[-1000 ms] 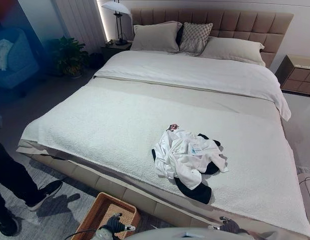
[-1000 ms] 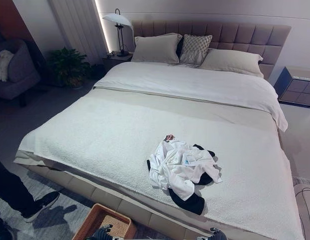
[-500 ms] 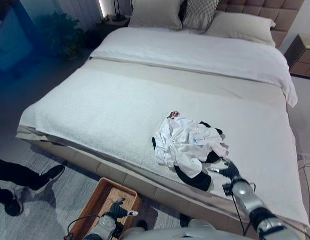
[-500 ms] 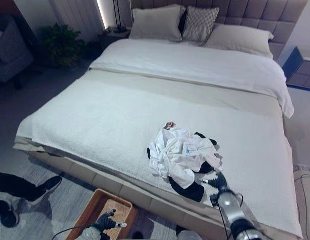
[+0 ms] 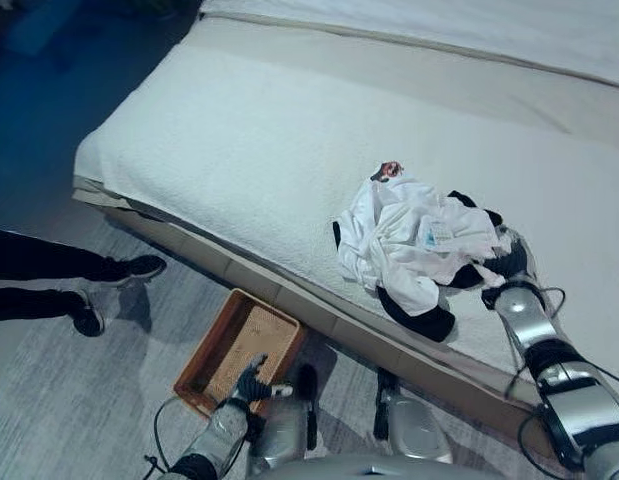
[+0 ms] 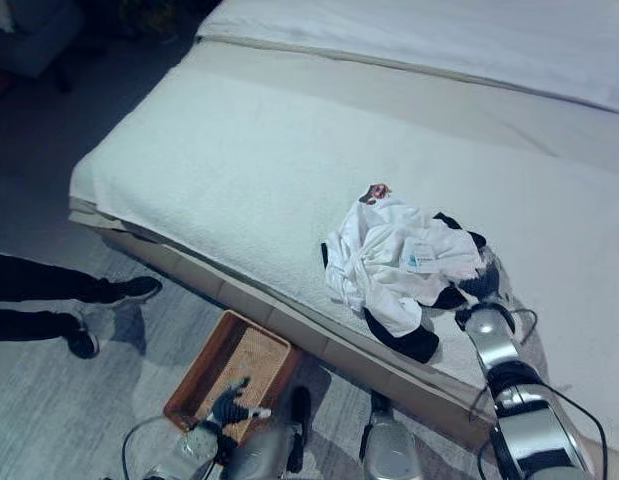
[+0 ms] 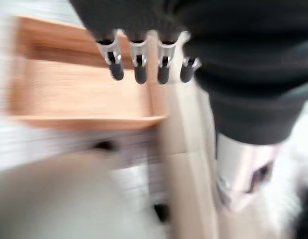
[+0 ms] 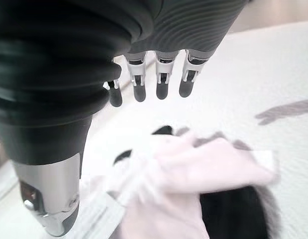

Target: Pick up clothes into the bucket

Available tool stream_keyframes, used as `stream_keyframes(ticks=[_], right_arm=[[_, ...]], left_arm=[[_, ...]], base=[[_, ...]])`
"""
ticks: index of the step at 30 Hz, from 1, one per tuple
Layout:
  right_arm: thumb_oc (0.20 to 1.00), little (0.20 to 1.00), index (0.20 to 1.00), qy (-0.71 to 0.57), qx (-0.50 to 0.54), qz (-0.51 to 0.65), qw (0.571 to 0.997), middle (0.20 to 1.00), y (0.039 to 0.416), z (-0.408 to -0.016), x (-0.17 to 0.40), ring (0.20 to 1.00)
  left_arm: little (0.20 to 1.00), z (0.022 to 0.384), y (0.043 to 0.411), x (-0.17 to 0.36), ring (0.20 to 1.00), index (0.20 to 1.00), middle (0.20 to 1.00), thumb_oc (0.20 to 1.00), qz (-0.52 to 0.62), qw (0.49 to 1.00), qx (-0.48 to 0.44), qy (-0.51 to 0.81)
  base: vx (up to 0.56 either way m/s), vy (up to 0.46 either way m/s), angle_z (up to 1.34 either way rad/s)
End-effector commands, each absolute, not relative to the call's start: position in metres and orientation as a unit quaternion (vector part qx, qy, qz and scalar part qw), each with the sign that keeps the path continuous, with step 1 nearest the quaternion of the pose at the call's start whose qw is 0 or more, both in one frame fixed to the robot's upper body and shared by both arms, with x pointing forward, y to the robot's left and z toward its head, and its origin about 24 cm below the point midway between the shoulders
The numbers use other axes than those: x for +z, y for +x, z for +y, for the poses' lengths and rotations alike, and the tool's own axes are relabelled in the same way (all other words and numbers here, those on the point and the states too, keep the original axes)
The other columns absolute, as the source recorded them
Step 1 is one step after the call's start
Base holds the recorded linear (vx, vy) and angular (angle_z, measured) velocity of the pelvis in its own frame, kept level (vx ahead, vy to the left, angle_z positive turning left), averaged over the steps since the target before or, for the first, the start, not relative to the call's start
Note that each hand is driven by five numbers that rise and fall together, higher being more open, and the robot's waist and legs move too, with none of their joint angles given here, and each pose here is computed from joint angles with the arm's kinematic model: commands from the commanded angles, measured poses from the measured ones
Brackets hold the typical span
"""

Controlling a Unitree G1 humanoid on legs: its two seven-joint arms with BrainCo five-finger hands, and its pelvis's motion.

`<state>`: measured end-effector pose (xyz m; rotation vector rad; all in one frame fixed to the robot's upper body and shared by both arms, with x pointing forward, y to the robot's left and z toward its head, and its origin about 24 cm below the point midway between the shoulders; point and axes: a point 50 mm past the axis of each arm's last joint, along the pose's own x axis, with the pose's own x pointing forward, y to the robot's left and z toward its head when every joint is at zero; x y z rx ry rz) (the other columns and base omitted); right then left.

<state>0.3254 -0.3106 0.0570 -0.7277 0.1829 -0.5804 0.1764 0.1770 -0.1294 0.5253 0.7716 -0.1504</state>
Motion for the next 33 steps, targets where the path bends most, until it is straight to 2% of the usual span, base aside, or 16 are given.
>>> stream_keyframes(ticks=[1,11,20,22,23,33], right_arm=[[1.0,1.0,1.0,-0.387,-0.305,0.035,0.869,1.0,0.336,-0.31,0.083,1.0],[1.0,1.0,1.0,-0.416,-0.351,0.01,0.839,1.0,0.364,-0.32,0.141,1.0],[1.0,1.0,1.0,-0.473,-0.325,-0.001,0.819,1.0,0.381,-0.317,0.182,1.0],[0.357,0.357,0.357,-0.487,-0.311,-0.002,0.816,0.357,0.385,-0.314,0.19,0.357],[0.2,0.2,0.2,-0.49,-0.31,-0.003,0.815,0.2,0.385,-0.314,0.192,0.2],[0.2,0.2,0.2,-0.479,-0.287,-0.082,0.825,0.2,0.395,-0.285,0.213,0.2]], left_arm=[[1.0,0.174,0.171,-0.131,1.0,1.0,1.0,1.0,0.37,0.893,-0.055,0.252],[1.0,0.162,0.198,-0.116,1.0,1.0,1.0,1.0,0.32,0.92,-0.03,0.226],[1.0,0.154,0.219,-0.102,1.0,1.0,1.0,1.0,0.282,0.934,-0.032,0.217],[1.0,0.152,0.221,-0.1,1.0,1.0,1.0,1.0,0.278,0.936,-0.035,0.214],[1.0,0.15,0.222,-0.1,1.0,1.0,1.0,1.0,0.276,0.936,-0.039,0.213],[1.0,0.153,0.226,-0.098,1.0,1.0,1.0,1.0,0.273,0.935,-0.036,0.222]], base=[[-0.03,0.087,0.1],[-0.07,0.039,0.02],[-0.04,-0.002,0.08],[-0.03,-0.026,0.15],[-0.02,-0.026,0.16],[0.0,0.0,0.03]])
